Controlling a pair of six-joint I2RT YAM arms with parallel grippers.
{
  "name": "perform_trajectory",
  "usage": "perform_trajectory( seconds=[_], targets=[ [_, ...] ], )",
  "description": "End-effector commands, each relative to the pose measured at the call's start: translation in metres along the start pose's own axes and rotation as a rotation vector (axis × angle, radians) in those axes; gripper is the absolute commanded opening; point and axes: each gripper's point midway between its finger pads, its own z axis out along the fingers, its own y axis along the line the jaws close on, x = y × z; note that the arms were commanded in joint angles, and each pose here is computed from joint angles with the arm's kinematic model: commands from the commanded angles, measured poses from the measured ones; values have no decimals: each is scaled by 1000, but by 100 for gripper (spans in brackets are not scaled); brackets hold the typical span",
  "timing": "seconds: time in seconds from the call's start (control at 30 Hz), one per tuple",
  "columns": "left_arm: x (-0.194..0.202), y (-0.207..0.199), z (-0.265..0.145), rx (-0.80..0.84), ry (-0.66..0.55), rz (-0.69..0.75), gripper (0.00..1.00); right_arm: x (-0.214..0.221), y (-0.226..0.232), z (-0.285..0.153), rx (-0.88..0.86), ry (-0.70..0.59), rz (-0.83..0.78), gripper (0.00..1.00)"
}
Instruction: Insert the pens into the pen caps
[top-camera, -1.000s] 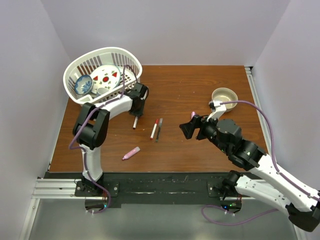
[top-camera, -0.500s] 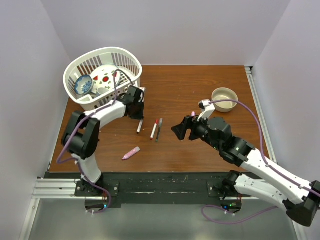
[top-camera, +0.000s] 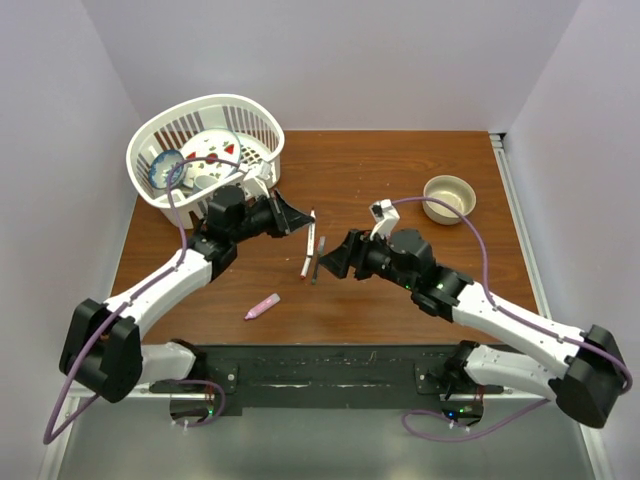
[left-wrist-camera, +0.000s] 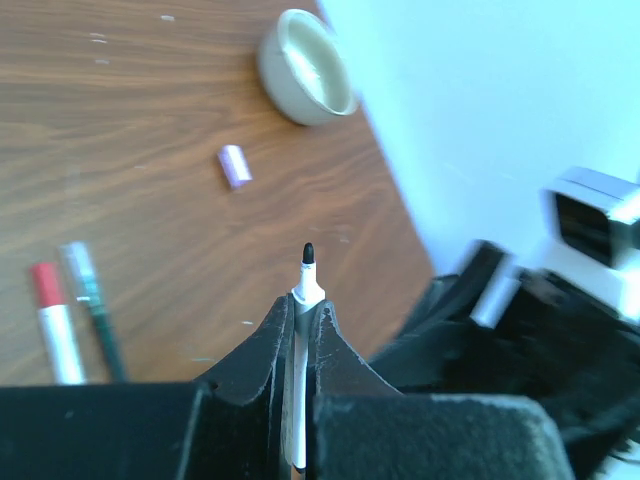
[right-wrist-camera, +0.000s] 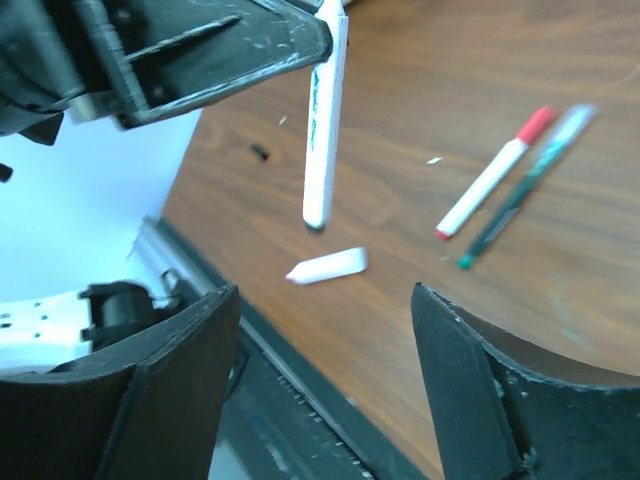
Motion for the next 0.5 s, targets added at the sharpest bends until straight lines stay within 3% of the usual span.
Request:
perform_trajectory(
  seconds=[0.0, 0.33, 0.47],
  targets=[
    [-9, -57, -17, 219, -47, 6, 0, -26, 50, 8, -185, -34, 70, 69],
    [-1, -71, -37, 271, -46, 21, 0, -34, 56, 22, -207, -57, 48, 51],
    [1, -71, -38, 278, -45, 15, 0, -34, 59, 25, -227, -54, 51, 37]
  ],
)
